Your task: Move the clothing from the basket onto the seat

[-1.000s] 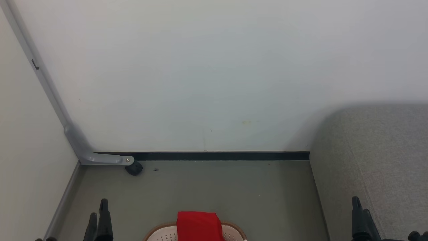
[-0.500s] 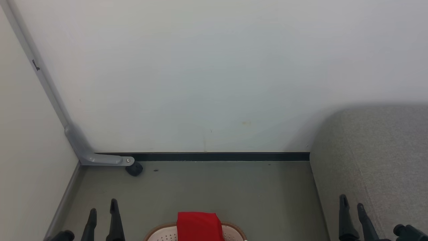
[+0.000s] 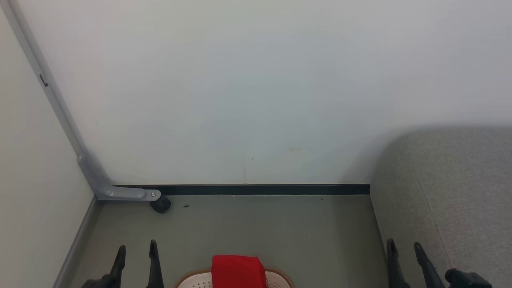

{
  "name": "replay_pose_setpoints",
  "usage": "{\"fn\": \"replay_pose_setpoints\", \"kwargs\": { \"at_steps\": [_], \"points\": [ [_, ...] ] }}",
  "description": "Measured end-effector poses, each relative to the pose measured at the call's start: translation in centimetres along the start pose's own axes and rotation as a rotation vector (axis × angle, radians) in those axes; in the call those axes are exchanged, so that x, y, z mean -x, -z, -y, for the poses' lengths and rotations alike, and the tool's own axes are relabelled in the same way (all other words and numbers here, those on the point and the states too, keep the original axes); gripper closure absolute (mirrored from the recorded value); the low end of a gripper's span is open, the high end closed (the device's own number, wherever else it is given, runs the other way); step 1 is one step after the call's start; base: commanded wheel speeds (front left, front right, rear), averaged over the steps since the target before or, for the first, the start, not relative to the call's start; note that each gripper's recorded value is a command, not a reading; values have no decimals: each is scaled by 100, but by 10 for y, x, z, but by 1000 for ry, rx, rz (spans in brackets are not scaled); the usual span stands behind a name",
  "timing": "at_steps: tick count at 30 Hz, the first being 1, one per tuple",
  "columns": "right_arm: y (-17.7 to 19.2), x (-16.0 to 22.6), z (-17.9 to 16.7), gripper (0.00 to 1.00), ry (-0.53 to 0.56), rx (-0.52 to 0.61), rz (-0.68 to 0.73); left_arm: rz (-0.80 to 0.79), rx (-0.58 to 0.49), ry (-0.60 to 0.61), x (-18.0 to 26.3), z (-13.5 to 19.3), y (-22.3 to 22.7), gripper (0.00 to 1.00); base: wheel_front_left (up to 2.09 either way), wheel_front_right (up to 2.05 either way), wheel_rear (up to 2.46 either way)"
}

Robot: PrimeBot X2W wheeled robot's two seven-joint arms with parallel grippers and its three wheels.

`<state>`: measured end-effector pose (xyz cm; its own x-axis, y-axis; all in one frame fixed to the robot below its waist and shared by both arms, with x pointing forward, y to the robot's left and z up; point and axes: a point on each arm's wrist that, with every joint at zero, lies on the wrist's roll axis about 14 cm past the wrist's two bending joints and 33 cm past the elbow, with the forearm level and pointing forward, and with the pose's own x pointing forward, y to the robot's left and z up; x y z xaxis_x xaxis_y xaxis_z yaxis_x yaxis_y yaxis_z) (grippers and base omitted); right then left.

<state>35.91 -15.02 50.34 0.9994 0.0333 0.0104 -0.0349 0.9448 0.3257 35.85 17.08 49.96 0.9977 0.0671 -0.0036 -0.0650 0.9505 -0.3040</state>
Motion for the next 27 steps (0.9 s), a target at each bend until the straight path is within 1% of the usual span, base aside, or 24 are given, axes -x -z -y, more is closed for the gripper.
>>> {"fn": "replay_pose_setpoints", "kwargs": {
  "at_steps": [10,17,19,27],
  "points": [
    [8,5,-16,0,-71,154,5,-9,-139,51,7,15,13,0,0,0,0],
    [15,10,-24,0,-117,261,3,-30,-190,75,13,21,26,0,0,0,0],
    [18,11,-25,0,-121,270,-3,-27,-211,81,14,22,26,0,0,0,0],
    [22,14,-22,0,-115,272,-18,-45,-213,83,16,22,32,0,0,0,0]
  ]
}}
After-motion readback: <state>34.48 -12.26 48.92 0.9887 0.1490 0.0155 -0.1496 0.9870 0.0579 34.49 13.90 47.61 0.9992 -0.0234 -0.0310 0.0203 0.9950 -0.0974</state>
